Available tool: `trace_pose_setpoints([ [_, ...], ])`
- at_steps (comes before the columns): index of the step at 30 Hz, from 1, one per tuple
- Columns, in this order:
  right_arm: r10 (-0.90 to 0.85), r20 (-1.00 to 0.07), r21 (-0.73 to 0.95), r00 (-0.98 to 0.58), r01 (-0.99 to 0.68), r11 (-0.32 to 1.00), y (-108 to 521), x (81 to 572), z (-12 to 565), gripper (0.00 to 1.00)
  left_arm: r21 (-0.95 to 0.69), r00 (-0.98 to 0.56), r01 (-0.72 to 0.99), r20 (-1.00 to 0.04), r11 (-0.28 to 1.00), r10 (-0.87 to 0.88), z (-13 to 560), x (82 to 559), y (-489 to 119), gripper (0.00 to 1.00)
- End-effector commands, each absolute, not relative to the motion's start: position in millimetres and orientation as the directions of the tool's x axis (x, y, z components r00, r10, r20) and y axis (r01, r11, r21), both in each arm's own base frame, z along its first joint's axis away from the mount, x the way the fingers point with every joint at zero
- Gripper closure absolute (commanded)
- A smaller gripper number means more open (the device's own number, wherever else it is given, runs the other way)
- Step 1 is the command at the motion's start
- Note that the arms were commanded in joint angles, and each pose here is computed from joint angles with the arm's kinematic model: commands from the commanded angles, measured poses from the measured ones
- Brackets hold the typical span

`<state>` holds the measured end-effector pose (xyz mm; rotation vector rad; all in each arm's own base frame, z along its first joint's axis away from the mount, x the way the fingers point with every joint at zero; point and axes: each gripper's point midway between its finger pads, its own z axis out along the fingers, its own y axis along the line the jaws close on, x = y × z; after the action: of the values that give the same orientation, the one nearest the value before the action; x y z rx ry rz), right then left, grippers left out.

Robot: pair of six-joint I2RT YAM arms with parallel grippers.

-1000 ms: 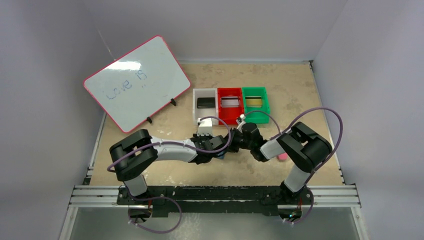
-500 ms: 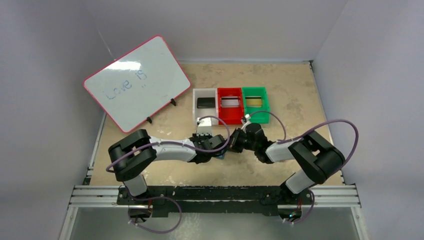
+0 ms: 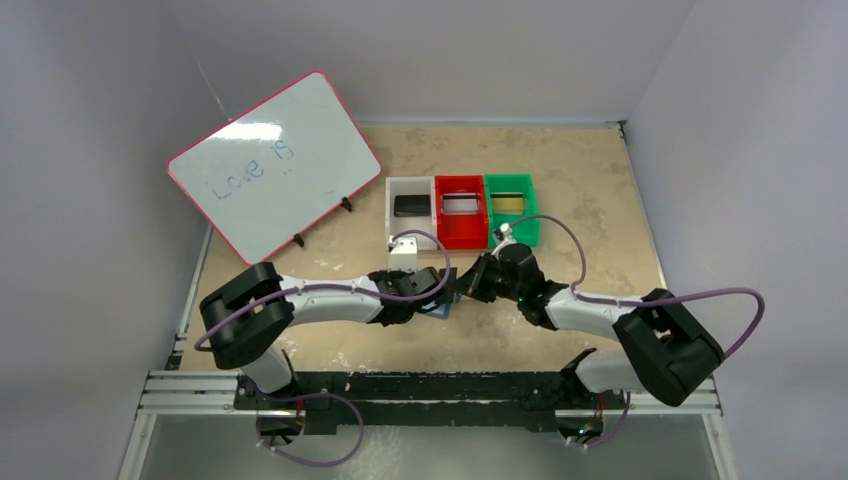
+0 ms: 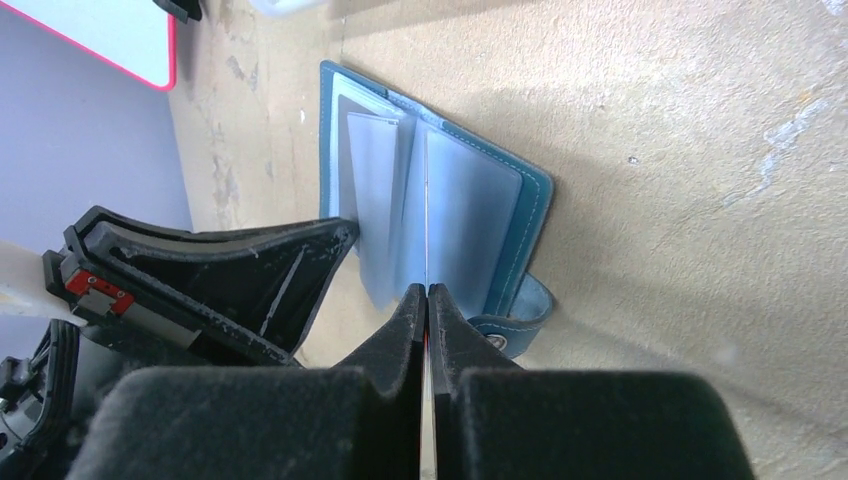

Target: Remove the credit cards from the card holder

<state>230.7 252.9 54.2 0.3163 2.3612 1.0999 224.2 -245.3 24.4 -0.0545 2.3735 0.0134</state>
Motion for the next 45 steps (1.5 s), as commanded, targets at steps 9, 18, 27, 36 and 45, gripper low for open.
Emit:
trace_pose_setpoints([
  [9, 0.408, -0.419, 0.749, -0.811, -0.055, 0.660, 252, 243, 73, 1.00, -0.104, -0.796, 0.050, -0.605, 0.993, -0.023, 23, 203, -266, 0.92],
  [18, 0.444, -0.440, 0.745, -0.781, -0.041, 0.666, 243, 244, 81, 1.00, -0.163, -0.779, 0.067, -0.625, 0.984, -0.051, 37, 213, -285, 0.91],
  [27, 0.499, -0.467, 0.727, -0.730, 0.005, 0.687, 224, 245, 91, 1.00, -0.219, -0.758, 0.090, -0.648, 0.972, -0.076, 50, 220, -300, 0.91],
  [36, 0.590, -0.484, 0.731, -0.646, 0.071, 0.678, 199, 244, 103, 1.00, -0.266, -0.740, 0.130, -0.667, 0.955, -0.085, 62, 226, -316, 0.89],
  [45, 0.607, -0.493, 0.737, -0.623, 0.072, 0.672, 192, 241, 110, 1.00, -0.248, -0.722, 0.122, -0.687, 0.961, -0.086, 66, 236, -324, 0.89],
])
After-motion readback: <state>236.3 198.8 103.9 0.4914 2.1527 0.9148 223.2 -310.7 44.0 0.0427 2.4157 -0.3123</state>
